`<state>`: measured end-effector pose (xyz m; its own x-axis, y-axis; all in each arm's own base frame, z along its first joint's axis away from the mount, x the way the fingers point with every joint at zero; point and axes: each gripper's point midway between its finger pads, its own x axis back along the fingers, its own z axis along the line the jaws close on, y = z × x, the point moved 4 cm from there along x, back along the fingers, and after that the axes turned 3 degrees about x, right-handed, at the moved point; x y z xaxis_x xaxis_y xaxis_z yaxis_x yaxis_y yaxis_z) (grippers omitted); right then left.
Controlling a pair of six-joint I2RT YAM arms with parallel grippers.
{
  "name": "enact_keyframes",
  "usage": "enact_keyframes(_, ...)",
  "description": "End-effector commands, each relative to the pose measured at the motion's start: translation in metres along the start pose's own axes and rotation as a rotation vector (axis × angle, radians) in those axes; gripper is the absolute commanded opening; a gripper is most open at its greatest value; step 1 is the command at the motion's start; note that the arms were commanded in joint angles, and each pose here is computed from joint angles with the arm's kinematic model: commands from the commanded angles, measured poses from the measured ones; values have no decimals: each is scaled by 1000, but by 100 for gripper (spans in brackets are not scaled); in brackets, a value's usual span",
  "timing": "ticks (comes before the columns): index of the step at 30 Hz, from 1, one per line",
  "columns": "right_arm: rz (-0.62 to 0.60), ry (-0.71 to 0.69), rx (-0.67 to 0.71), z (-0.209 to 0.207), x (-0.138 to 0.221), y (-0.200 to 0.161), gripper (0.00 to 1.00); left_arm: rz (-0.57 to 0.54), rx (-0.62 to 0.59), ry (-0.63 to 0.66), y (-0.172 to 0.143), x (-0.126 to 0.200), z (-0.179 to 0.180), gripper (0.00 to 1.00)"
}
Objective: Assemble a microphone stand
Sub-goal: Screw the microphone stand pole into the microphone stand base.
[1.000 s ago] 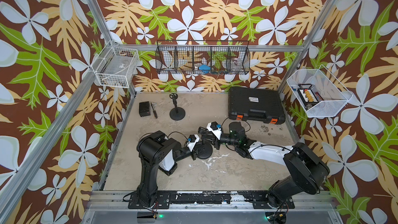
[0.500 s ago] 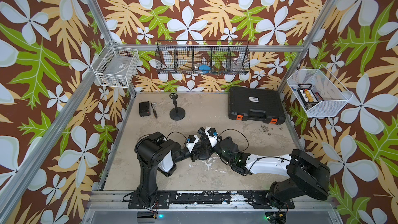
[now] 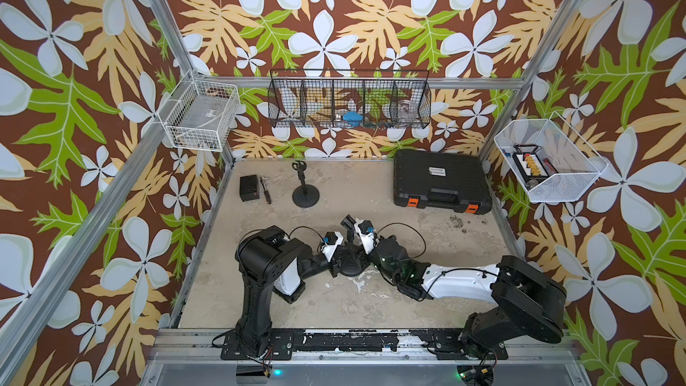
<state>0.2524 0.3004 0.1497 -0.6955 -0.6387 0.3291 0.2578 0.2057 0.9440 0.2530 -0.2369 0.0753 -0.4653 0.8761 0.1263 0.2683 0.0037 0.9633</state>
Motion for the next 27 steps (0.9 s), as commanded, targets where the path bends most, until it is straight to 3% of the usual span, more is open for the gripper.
enact_keyframes(1, -21, 176, 8, 7, 8, 4, 63, -82, -63, -27, 16, 2, -6, 16)
enact_keyframes(4, -48, 335, 140, 15, 24, -3, 67, -71, -66, -22, 14, 2, -5, 16)
enact_keyframes(7, -63, 385, 166, 4, 34, -6, 68, -67, -64, -22, 13, 1, -4, 16)
enact_keyframes(16, -85, 388, 191, -26, 33, 1, 54, -66, -61, -31, 13, 1, -5, 15)
enact_keyframes(27, -94, 515, 211, -31, 20, 23, 51, -63, -58, -35, 12, 1, -6, 15)
